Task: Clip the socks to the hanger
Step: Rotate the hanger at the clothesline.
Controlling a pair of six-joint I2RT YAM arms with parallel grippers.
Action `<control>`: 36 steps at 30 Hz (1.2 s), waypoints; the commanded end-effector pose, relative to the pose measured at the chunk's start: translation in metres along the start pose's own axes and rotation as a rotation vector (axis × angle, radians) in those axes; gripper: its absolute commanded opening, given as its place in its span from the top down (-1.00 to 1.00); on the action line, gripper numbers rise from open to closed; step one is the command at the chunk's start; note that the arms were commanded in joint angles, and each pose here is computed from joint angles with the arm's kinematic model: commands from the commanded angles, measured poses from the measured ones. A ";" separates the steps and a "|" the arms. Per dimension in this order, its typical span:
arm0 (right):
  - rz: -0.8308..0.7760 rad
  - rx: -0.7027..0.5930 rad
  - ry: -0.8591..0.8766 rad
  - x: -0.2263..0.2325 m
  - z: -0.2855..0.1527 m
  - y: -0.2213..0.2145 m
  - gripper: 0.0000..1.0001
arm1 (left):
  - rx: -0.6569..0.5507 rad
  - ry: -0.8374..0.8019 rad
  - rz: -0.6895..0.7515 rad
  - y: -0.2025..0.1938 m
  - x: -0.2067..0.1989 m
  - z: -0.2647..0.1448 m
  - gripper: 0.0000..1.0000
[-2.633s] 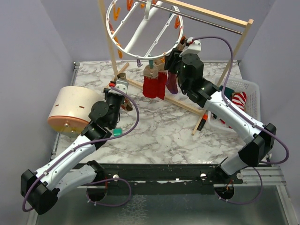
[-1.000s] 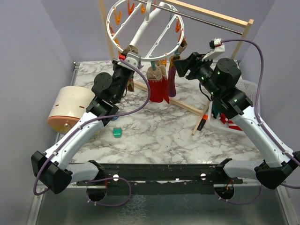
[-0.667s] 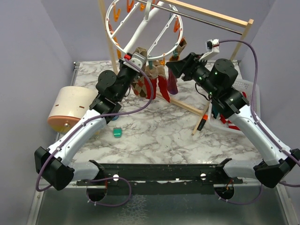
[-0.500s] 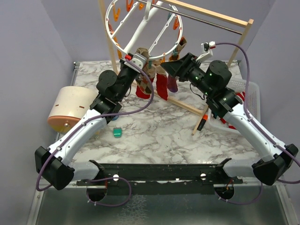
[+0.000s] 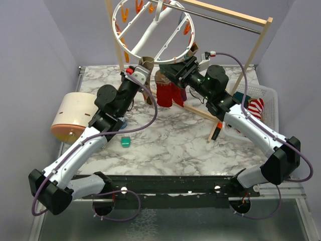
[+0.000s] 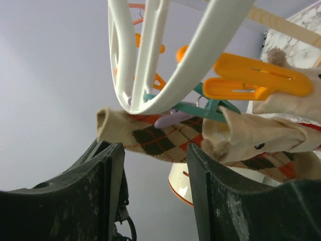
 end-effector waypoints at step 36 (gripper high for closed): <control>0.204 -0.271 0.068 -0.004 0.026 0.030 0.48 | 0.116 0.098 0.025 -0.025 0.021 -0.092 1.00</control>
Point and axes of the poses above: each gripper's point midway between its finger pads, its own z axis out along the fingers, its own x axis along the line the jaws close on, y = z × x, the point moved 3 cm from there along -z, back along the fingers, and after that the axes turned 7 degrees about z, right-handed, at the moved point
